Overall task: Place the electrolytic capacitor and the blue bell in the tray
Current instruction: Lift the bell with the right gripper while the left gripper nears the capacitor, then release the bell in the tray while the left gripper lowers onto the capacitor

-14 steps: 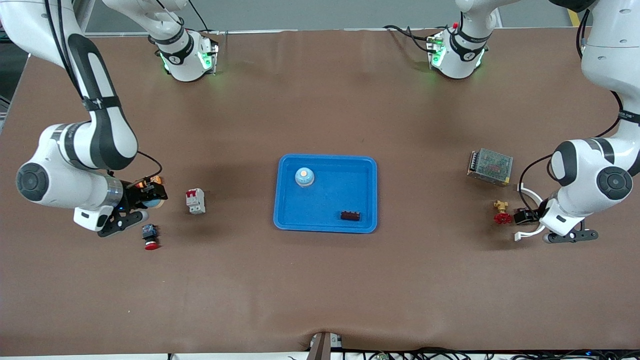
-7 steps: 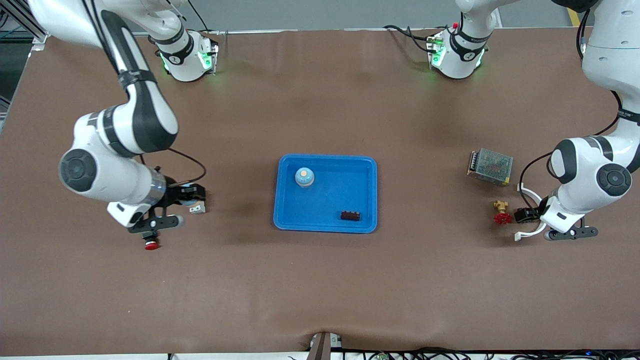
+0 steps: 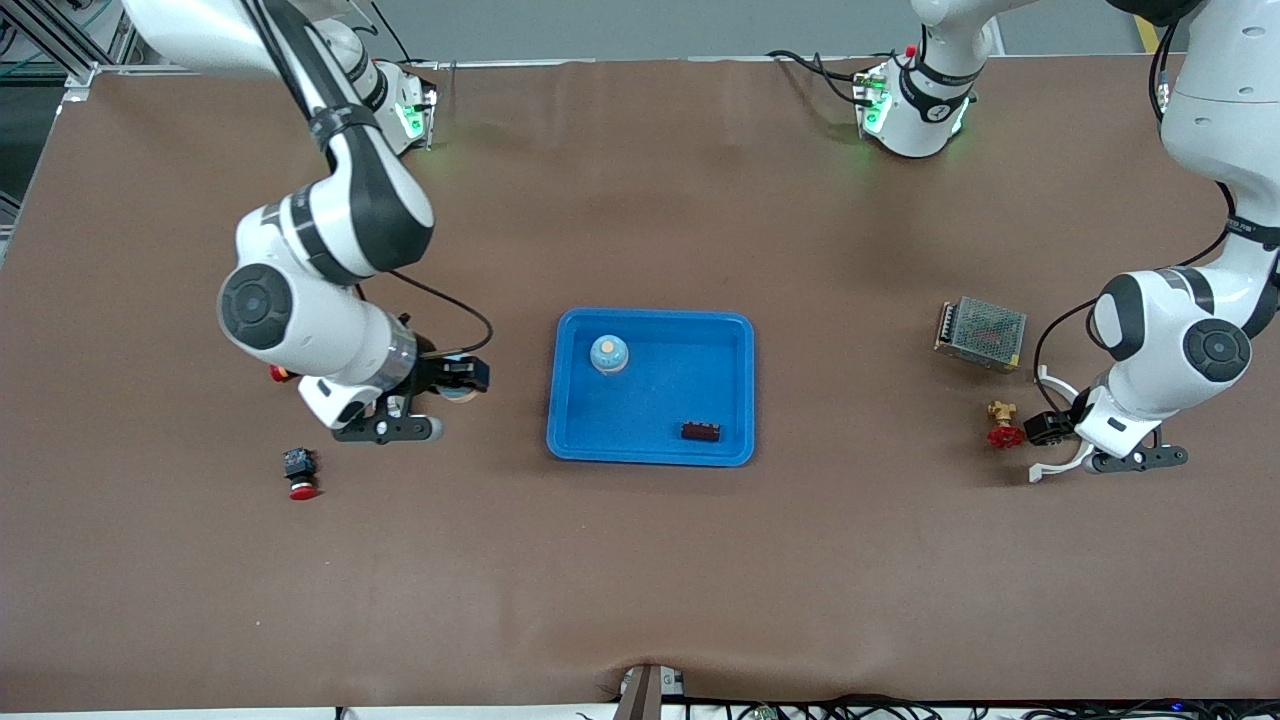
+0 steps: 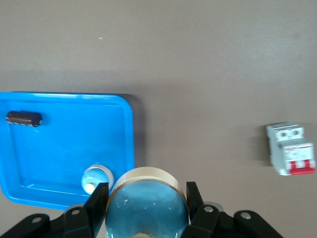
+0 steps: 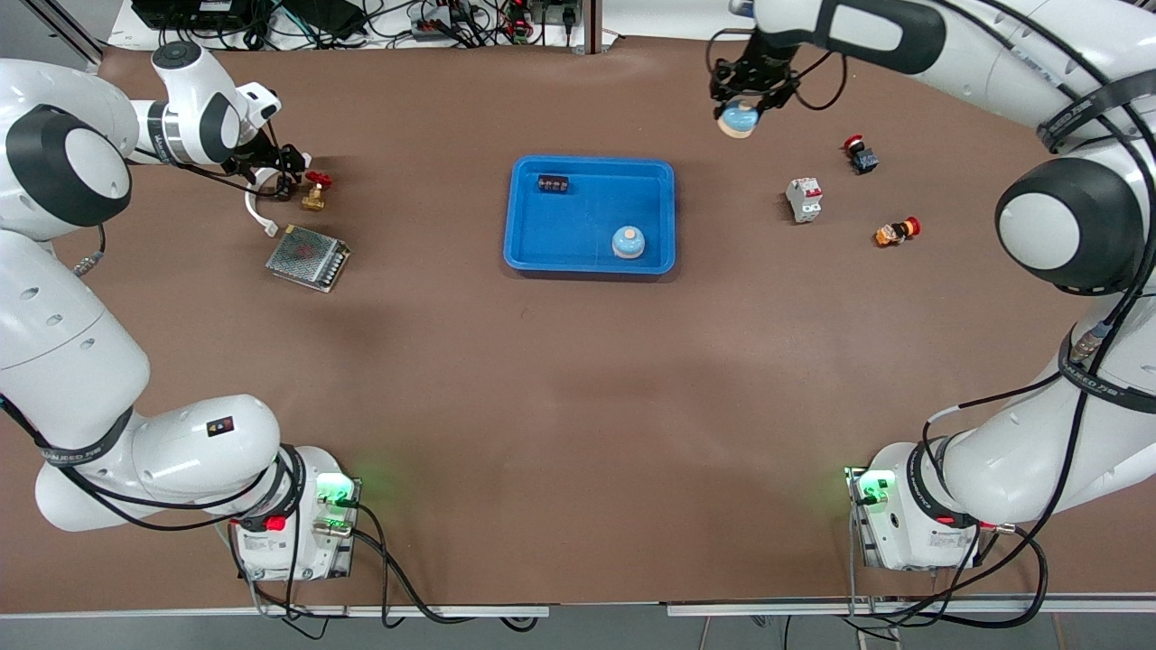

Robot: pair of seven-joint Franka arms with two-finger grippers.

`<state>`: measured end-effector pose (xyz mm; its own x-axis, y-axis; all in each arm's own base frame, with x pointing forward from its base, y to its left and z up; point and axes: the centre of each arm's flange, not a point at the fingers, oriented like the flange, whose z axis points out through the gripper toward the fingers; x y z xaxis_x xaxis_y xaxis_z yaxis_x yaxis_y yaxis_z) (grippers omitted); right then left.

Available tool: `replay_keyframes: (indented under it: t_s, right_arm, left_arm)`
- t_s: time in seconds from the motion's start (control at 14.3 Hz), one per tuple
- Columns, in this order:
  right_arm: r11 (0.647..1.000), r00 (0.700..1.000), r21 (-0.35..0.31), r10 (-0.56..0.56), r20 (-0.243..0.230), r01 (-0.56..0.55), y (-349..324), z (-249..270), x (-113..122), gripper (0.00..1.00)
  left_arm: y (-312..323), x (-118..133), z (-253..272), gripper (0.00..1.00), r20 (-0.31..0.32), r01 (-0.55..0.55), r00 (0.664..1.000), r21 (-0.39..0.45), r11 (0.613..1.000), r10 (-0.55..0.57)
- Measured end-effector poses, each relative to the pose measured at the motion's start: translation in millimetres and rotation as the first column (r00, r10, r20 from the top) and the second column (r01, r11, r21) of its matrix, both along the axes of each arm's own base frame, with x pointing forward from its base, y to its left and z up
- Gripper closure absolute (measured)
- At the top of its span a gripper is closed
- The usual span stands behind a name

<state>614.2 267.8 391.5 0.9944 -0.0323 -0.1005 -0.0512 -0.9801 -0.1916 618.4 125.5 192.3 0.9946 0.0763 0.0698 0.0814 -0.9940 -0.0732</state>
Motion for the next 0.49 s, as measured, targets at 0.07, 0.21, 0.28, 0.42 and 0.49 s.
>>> replay_keyframes:
  t_s: [0.07,0.21,0.28,0.42,0.49]
  right_arm:
    - [1.000,1.000,0.000,-0.020,0.003,0.020,13.7,-3.2,-3.5,0.32]
    - [0.998,0.998,0.000,-0.056,0.007,0.056,43.0,-13.0,-11.2,0.32]
    - [0.997,0.997,0.001,-0.074,0.008,0.074,57.8,-17.9,-15.3,0.32]
    - [0.995,0.995,-0.005,-0.103,0.017,0.103,84.6,-28.4,-22.1,0.32]
    - [0.993,0.993,-0.016,-0.114,0.023,0.114,95.8,-34.5,-25.0,0.32]
  left_arm:
    - [0.0,-0.1,-0.1,0.00,0.000,0.000,1.000,0.000,1.000,0.000]
    - [-0.3,-0.4,-0.5,0.00,-0.001,0.000,1.000,0.000,1.000,0.000]
    - [-0.3,-0.6,-0.7,0.00,-0.002,0.000,1.000,-0.001,1.000,0.000]
    - [-0.5,-1.1,-1.2,0.00,-0.003,0.001,1.000,-0.001,1.000,-0.001]
    - [-0.7,-1.4,-1.6,0.00,-0.004,0.001,1.000,-0.001,1.000,-0.001]
